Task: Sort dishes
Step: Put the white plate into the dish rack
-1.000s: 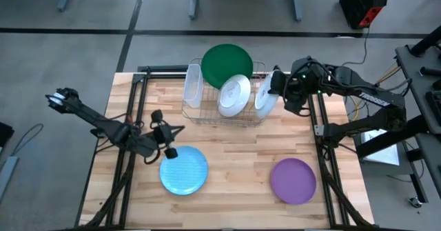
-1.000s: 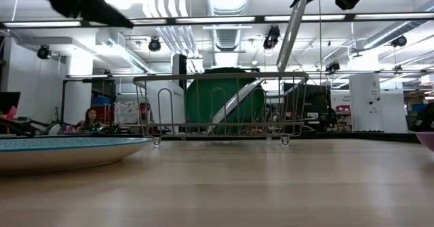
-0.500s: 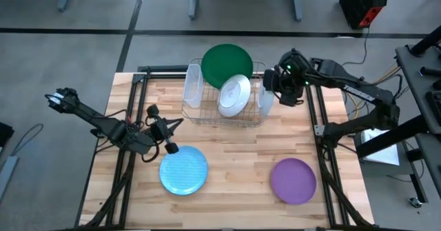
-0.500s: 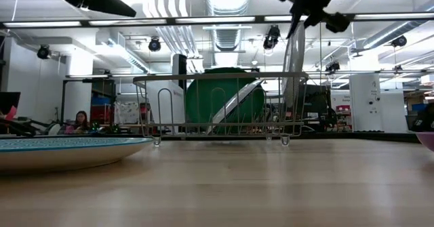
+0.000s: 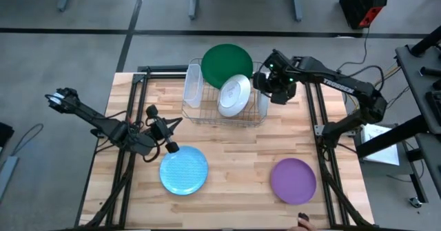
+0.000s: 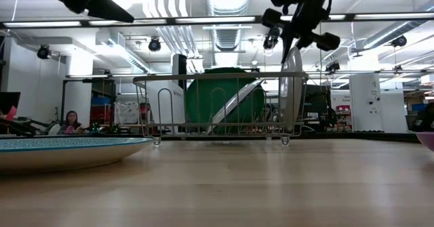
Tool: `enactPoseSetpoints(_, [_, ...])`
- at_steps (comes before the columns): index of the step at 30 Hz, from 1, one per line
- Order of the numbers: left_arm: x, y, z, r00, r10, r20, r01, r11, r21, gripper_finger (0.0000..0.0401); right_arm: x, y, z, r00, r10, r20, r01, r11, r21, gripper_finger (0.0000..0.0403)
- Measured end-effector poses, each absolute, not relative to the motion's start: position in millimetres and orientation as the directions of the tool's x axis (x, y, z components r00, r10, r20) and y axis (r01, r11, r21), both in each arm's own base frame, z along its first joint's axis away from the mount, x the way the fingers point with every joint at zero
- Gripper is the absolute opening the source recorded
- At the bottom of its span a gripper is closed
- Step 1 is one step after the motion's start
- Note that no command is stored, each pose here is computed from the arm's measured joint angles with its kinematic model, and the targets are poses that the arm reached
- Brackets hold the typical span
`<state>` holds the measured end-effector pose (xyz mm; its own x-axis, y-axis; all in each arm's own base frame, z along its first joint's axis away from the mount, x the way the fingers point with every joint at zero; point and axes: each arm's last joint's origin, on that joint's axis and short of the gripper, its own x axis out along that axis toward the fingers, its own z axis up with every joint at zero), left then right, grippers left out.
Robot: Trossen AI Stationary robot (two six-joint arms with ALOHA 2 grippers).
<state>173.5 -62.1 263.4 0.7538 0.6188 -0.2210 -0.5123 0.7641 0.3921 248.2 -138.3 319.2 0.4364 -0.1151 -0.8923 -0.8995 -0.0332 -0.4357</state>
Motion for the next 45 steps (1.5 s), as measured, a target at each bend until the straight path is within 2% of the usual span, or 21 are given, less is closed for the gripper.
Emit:
enactPoseSetpoints(13, [173, -61, 262, 0.75, 0.623, -0.222, -0.521, 0.764, 0.38, 0.0, 258, -148, 304, 0.397, -0.104, -0.912, -0.917, 0.001, -0.399, 0.0009])
enactPoseSetpoints(17, [173, -61, 262, 0.75, 0.623, -0.223, -0.521, 0.763, 0.382, 0.0, 257, -149, 305, 0.399, -0.101, -0.911, -0.912, 0.064, -0.406, 0.0009])
enactPoseSetpoints(25, [174, -57, 262, 0.725, 0.656, -0.21, -0.553, 0.736, 0.391, 0.0, 255, -148, 305, 0.398, -0.095, -0.913, -0.872, 0.269, -0.408, 0.0009])
enactPoseSetpoints(32, [174, -55, 263, 0.718, 0.663, -0.21, -0.556, 0.728, 0.401, 0.0, 256, -148, 306, 0.401, -0.091, -0.912, -0.859, 0.308, -0.409, 0.001])
enactPoseSetpoints(36, [174, -55, 263, 0.718, 0.663, -0.21, -0.556, 0.729, 0.401, 0.0, 256, -148, 306, 0.421, -0.061, -0.905, -0.844, 0.341, -0.415, 0.0028])
enactPoseSetpoints(40, [174, -55, 263, 0.718, 0.663, -0.21, -0.556, 0.729, 0.4, 0.0, 259, -149, 306, 0.448, -0.063, -0.892, -0.794, 0.43, -0.429, 0.0062])
enactPoseSetpoints(45, [174, -55, 263, 0.717, 0.665, -0.21, -0.558, 0.727, 0.4, 0.0, 257, -151, 306, 0.45, -0.062, -0.891, -0.784, 0.45, -0.427, 0.0097])
